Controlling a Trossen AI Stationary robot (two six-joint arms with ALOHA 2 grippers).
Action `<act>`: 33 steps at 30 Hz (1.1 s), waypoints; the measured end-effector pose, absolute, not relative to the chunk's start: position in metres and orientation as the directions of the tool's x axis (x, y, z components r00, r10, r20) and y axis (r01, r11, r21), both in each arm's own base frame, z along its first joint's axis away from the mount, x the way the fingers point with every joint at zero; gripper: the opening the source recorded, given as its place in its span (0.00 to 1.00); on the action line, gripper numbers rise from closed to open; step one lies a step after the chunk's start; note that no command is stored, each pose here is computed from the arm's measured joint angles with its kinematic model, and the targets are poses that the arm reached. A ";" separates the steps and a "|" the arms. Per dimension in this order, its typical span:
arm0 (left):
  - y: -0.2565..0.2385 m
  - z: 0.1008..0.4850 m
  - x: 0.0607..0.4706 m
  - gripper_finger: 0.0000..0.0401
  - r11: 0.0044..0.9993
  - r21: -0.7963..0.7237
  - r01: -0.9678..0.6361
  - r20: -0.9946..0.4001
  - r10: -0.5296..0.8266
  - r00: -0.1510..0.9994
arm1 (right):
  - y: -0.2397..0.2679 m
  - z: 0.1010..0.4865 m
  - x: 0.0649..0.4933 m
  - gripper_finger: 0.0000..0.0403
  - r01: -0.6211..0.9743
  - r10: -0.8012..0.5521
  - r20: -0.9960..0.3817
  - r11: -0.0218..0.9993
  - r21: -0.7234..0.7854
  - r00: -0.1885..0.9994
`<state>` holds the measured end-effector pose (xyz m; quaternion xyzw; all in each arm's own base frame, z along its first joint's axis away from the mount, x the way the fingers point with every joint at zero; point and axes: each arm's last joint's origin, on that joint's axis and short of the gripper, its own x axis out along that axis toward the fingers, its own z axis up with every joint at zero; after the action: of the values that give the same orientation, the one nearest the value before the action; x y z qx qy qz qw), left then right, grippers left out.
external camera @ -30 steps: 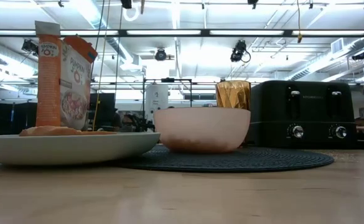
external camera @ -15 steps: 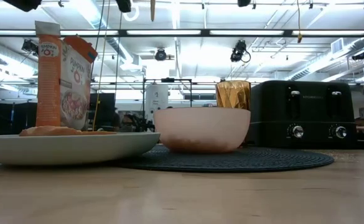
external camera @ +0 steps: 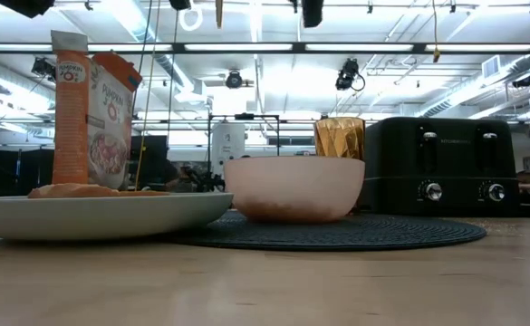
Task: Arrange a breakfast setting
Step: Put the gold spoon on the right side of the light orange bowl on the blue table placemat
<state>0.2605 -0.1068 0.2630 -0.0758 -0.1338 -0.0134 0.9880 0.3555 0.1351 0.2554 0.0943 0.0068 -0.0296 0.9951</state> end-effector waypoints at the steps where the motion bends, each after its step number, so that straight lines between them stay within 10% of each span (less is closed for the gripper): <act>1: -0.107 0.263 0.260 0.06 0.990 -0.136 0.046 0.268 -0.008 0.963 | 0.134 0.255 0.357 0.56 0.048 -0.046 -0.015 0.978 0.203 0.999; 20: -0.095 0.264 0.264 0.06 0.993 -0.117 -0.030 0.277 0.062 0.959 | 0.120 0.257 0.362 0.21 0.058 -0.059 -0.003 0.974 0.218 0.998; 33: -0.083 0.266 0.263 0.06 0.925 -0.227 -0.305 0.250 0.359 0.899 | 0.129 0.257 0.349 0.47 0.493 -0.495 -0.004 0.867 -0.071 0.869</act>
<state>0.2633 -0.0828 0.2655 -0.0916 -0.1452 0.1711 0.9702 0.3486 0.1291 0.2570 -0.0340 0.0112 -0.2558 0.9661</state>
